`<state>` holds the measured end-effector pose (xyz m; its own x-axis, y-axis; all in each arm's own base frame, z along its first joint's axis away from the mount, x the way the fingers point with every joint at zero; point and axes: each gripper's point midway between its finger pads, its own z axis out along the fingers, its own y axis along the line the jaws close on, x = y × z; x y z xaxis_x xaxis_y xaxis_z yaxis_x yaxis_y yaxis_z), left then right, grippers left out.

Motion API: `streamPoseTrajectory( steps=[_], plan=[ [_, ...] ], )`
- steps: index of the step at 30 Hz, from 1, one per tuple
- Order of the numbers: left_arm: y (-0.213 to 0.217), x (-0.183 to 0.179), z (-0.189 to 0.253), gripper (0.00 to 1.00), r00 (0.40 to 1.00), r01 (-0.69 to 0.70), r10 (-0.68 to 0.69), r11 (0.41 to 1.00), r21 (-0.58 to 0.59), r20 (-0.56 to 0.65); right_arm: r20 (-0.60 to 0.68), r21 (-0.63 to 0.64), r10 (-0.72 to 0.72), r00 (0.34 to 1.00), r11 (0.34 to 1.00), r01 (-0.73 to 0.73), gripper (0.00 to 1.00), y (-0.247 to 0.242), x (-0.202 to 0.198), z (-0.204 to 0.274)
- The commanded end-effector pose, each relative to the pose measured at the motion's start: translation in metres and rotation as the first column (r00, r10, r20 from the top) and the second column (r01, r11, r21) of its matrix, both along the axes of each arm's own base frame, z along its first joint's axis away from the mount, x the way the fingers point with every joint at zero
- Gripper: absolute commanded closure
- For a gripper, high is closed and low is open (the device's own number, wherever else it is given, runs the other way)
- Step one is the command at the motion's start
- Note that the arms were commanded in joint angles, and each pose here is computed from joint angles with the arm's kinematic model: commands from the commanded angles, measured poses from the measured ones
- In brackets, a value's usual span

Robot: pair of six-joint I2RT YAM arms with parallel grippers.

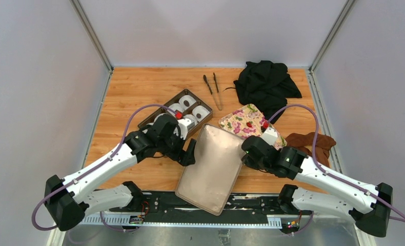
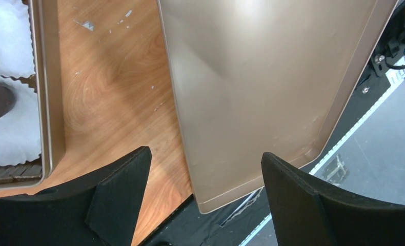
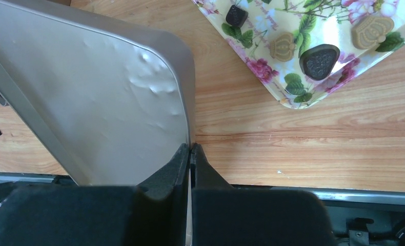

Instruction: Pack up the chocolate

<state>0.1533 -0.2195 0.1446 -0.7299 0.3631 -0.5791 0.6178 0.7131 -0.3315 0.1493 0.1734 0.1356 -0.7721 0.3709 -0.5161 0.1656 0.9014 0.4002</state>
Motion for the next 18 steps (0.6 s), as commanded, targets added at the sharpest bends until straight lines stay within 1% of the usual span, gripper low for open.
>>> streamPoseTrajectory(
  steps=[1,8,12,14,18],
  plan=[
    [-0.011,0.003,0.002,0.16,0.999,0.033,-0.035,0.994,-0.108,-0.019,0.071,0.076,0.004,0.997,0.997,-0.009,1.00,0.013,0.011,0.025],
    [-0.011,0.004,-0.009,0.16,0.997,0.028,-0.037,0.990,-0.135,-0.068,0.094,0.194,0.009,0.996,0.981,-0.028,1.00,0.027,0.014,0.035],
    [-0.016,0.003,-0.004,0.17,0.995,0.034,-0.052,0.978,-0.208,-0.082,0.090,0.218,0.012,0.996,0.976,-0.031,1.00,0.029,0.014,0.036],
    [-0.019,-0.002,0.002,0.19,0.992,0.053,-0.079,0.967,-0.248,-0.096,0.090,0.226,0.007,0.996,0.974,-0.027,1.00,0.029,0.014,0.036],
    [-0.022,-0.008,0.017,0.28,0.987,0.074,-0.115,0.945,-0.318,-0.112,0.072,0.232,-0.013,0.997,0.973,-0.005,1.00,0.025,0.014,0.029]
  ],
)
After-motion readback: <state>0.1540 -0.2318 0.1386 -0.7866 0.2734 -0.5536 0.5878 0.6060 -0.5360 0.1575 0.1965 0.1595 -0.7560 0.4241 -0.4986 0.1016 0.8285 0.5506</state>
